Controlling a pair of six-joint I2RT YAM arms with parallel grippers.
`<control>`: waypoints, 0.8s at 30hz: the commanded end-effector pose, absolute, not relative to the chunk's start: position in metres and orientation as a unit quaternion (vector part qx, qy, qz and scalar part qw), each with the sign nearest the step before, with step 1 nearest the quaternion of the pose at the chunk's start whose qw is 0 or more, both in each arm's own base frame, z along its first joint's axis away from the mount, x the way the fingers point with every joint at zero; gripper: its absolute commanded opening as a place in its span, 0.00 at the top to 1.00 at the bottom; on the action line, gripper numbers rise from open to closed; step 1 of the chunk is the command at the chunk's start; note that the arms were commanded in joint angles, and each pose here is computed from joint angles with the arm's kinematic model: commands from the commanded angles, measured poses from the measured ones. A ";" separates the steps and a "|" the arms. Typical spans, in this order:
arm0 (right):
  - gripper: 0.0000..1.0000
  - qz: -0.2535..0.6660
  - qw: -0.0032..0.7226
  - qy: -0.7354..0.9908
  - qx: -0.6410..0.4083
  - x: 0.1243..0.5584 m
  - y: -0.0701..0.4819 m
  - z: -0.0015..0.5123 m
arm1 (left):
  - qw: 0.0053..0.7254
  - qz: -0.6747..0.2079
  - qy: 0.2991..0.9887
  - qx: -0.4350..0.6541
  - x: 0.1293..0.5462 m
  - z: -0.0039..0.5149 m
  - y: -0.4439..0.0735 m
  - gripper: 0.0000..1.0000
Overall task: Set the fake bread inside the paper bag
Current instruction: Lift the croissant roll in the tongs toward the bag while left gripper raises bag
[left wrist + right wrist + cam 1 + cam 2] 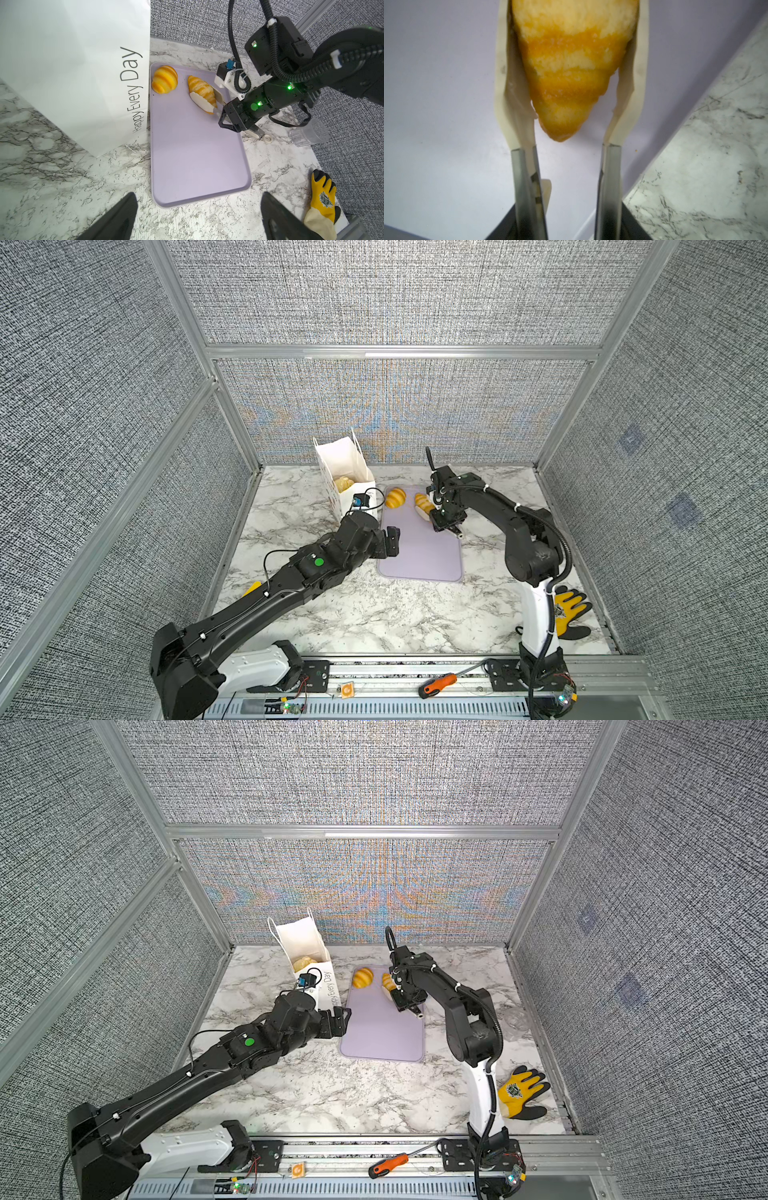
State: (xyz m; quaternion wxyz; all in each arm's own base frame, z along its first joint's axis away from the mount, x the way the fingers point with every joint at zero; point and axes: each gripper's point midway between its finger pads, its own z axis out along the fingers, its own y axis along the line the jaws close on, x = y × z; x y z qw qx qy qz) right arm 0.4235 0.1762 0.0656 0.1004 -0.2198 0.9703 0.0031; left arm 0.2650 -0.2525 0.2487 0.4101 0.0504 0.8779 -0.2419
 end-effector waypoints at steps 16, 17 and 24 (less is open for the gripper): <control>0.49 0.106 0.152 0.961 -0.204 0.402 0.194 0.111 | 0.441 -0.219 0.869 0.041 0.258 0.267 -0.225 0.03; 0.49 0.110 0.154 0.961 -0.202 0.400 0.195 0.113 | 0.442 -0.219 0.869 0.042 0.257 0.268 -0.224 0.03; 0.50 0.134 0.167 0.957 -0.195 0.390 0.198 0.130 | 0.449 -0.210 0.867 0.049 0.255 0.281 -0.216 0.01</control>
